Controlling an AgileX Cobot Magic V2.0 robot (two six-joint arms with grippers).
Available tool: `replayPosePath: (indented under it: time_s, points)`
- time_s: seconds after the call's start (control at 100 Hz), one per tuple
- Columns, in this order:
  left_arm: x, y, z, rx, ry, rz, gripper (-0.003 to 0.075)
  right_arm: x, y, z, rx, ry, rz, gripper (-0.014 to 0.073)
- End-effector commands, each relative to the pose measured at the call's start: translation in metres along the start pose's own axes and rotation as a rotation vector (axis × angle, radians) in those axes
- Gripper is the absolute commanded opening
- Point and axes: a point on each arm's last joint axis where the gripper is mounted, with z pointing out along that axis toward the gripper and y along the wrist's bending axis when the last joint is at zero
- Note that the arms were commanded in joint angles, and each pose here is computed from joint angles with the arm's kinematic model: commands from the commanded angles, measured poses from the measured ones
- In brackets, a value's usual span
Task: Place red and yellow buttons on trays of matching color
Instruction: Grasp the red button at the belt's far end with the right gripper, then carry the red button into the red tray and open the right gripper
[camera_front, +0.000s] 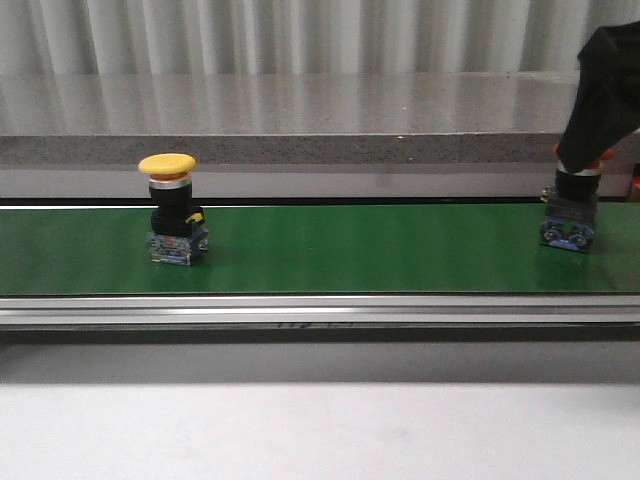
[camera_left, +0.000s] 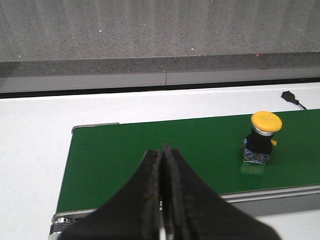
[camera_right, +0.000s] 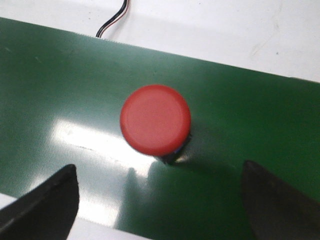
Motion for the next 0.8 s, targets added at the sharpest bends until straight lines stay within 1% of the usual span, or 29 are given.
replayPosePath:
  time_s: [0.0, 0.1, 0.25, 0.29, 0.34, 0.39, 0.44, 0.46, 0.51, 0.56, 0.63, 0.71, 0.79]
  points:
    - [-0.013, 0.0, -0.003, -0.003, -0.086, -0.011, -0.002, -0.021, 0.0, 0.001, 0.011, -0.093, -0.02, 0.0645]
    - [-0.013, 0.0, -0.003, -0.003, -0.086, -0.011, -0.002, -0.028, -0.003, 0.016, 0.027, -0.082, -0.035, 0.0645]
    - [-0.013, 0.0, -0.003, -0.003, -0.086, -0.011, -0.002, -0.032, -0.015, 0.032, 0.051, -0.054, -0.005, 0.0644]
    - [-0.013, 0.0, -0.003, -0.003, -0.086, -0.011, -0.002, -0.032, -0.018, 0.035, 0.056, -0.044, 0.002, 0.063]
    - [-0.013, 0.0, -0.003, -0.003, -0.086, -0.011, -0.002, -0.031, -0.022, 0.036, 0.062, -0.032, 0.011, 0.058]
    - [-0.013, 0.0, -0.003, -0.003, -0.086, -0.011, -0.002, -0.03, -0.025, 0.035, 0.068, -0.022, 0.02, 0.0496]
    - [-0.013, 0.0, -0.003, -0.003, -0.086, -0.011, -0.002, -0.031, -0.027, 0.034, 0.07, -0.018, 0.024, 0.0372]
    - [-0.013, 0.0, -0.003, -0.003, -0.086, -0.011, -0.002, -0.031, -0.028, 0.032, 0.072, -0.017, 0.027, 0.0339]
    - [-0.013, 0.0, -0.003, -0.003, -0.086, -0.011, -0.002, -0.034, -0.028, 0.03, 0.07, -0.012, 0.027, 0.0218]
    - [-0.013, 0.0, -0.003, -0.003, -0.086, -0.011, -0.002, -0.038, -0.027, 0.027, 0.067, -0.006, 0.026, 0.0145]
    - [-0.013, 0.0, -0.003, -0.003, -0.086, -0.011, -0.002, -0.046, -0.026, 0.02, 0.061, -0.003, 0.023, 0.0102]
    - [-0.013, 0.0, -0.003, -0.003, -0.086, -0.011, -0.002, -0.059, -0.028, 0.009, 0.065, -0.012, 0.024, 0.0102]
    - [-0.013, 0.0, -0.003, -0.003, -0.086, -0.011, -0.002, -0.073, -0.038, -0.004, 0.083, -0.035, 0.045, 0.0102]
